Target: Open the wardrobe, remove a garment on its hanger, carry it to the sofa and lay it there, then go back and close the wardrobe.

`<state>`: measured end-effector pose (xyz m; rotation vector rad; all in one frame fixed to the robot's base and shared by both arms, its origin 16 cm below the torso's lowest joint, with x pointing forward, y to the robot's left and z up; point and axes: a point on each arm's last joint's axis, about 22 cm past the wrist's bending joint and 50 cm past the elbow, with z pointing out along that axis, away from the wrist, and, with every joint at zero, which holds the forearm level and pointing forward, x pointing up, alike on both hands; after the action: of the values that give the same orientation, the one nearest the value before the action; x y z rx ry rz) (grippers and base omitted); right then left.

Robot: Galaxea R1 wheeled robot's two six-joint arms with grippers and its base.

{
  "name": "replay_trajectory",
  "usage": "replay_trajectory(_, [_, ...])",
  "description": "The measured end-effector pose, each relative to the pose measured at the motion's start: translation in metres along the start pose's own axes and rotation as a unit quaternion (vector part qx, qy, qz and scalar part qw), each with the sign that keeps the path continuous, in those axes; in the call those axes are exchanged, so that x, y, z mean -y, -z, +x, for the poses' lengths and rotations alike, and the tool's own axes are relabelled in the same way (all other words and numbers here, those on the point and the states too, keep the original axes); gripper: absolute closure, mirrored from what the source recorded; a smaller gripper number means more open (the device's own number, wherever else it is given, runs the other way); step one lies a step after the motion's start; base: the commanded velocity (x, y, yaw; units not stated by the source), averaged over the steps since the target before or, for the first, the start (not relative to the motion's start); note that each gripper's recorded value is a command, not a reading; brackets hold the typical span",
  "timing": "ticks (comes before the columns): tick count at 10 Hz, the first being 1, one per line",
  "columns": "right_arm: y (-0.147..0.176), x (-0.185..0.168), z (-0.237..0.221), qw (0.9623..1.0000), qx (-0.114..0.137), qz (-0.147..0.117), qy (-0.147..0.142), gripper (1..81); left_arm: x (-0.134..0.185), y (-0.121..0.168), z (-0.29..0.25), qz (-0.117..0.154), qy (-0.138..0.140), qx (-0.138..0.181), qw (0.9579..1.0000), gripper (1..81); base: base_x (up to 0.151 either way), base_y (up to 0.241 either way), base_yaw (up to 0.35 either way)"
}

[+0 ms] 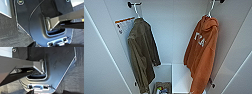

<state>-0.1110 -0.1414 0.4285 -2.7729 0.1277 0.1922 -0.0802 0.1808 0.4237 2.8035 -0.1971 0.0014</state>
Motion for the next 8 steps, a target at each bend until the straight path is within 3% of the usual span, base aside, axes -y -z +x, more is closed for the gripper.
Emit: replay_trajectory(8, [-0.0003, 0.0006, 0.0044, 1.0000, -0.002, 0.000, 0.003, 1.0, -0.0007, -0.0002, 0.0000, 0.000, 0.000, 0.000, 1.0000, 1.0, 0.107, 0.000, 0.000])
